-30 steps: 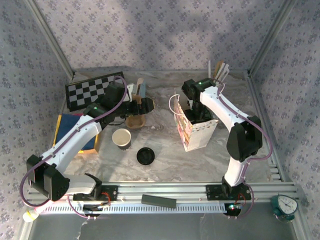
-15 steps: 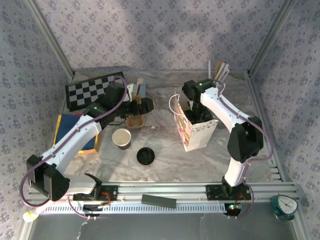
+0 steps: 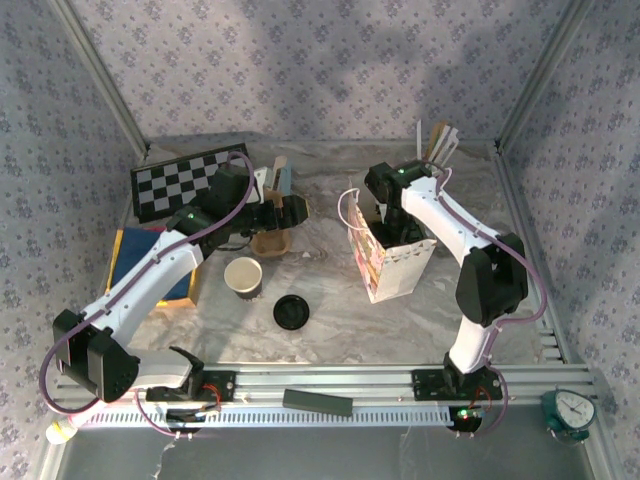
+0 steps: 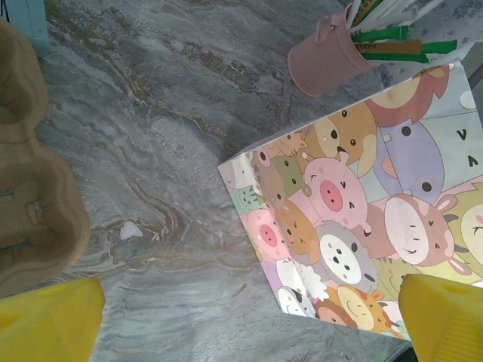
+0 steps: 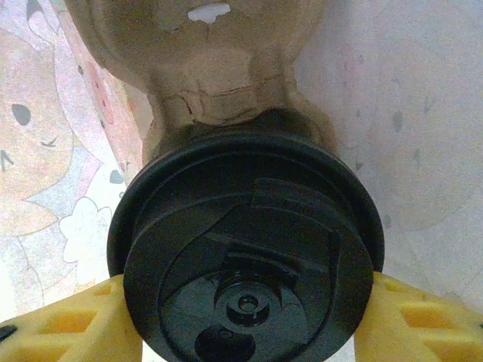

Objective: Pack the takeout coffee

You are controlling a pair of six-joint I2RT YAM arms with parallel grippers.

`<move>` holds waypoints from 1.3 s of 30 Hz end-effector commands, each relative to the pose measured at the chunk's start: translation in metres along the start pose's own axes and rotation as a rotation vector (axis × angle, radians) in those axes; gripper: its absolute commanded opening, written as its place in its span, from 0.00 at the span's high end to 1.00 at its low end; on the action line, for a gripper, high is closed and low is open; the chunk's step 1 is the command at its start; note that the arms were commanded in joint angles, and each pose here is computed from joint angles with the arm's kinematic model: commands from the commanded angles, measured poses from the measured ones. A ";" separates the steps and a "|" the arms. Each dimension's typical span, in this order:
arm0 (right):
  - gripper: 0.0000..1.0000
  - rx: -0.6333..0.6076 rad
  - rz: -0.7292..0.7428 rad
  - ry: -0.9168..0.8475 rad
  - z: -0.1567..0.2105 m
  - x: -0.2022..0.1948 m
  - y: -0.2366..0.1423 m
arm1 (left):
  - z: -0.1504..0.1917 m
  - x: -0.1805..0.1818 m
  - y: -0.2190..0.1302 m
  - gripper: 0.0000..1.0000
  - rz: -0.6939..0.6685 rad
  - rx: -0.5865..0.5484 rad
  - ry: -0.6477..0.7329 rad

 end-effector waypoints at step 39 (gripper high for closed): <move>0.39 0.060 -0.001 0.024 0.013 -0.004 0.015 | -0.007 -0.017 -0.005 0.00 0.040 -0.014 0.012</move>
Point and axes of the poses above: each hand's point on the last joint's axis, 136 mm out from that joint toward the fingers, its own y axis out along the fingers, its own x axis along the line the jaws close on, z = x × y, the point moved 1 cm from there along -y, back along the fingers, and after that the axes turned 14 degrees about -y, right-handed, at the moved point
